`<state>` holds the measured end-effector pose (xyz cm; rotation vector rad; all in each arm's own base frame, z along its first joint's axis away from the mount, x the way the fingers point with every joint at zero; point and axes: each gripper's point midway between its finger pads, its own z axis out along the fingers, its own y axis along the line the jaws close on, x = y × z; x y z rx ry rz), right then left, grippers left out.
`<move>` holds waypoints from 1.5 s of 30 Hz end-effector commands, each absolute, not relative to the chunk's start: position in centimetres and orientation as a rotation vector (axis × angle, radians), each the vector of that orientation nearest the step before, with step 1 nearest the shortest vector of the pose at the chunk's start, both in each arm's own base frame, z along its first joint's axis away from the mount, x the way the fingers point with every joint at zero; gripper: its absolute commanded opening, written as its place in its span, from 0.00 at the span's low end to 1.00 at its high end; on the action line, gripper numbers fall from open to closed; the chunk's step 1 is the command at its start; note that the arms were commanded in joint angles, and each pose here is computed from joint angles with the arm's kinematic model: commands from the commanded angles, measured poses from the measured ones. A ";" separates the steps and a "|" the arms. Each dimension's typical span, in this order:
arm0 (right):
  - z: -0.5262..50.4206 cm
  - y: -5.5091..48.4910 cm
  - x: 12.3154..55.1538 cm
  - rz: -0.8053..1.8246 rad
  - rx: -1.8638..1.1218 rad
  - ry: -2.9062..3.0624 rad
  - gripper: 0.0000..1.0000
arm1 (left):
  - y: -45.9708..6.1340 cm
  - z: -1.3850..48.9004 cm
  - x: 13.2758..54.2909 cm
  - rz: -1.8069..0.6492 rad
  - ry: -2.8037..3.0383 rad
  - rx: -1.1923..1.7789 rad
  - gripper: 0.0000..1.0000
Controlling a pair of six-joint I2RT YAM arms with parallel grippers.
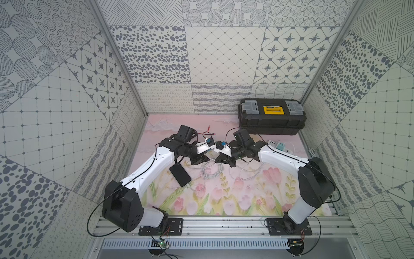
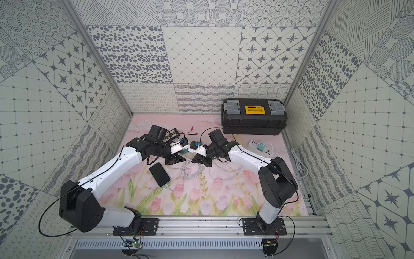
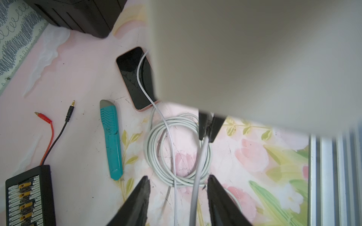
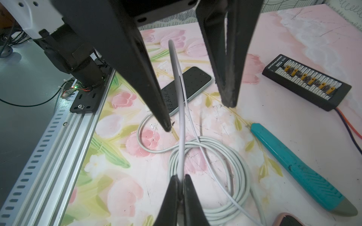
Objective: Plug the charging cable into the phone
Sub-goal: Pick up the charging cable from the center of the board.
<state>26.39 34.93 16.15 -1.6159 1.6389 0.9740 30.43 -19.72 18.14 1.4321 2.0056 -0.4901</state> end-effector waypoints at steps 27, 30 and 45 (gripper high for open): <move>30.6 28.8 37.7 1.106 -0.664 1.684 0.94 | -15.3 19.5 34.5 -0.616 2.254 0.439 0.00; 32.4 26.5 38.8 1.208 -0.416 1.713 0.92 | -15.4 21.9 34.9 -0.835 2.087 0.131 0.00; 29.9 33.9 33.2 1.631 -0.118 1.822 0.69 | -15.6 28.5 33.5 -1.277 1.517 -0.142 0.00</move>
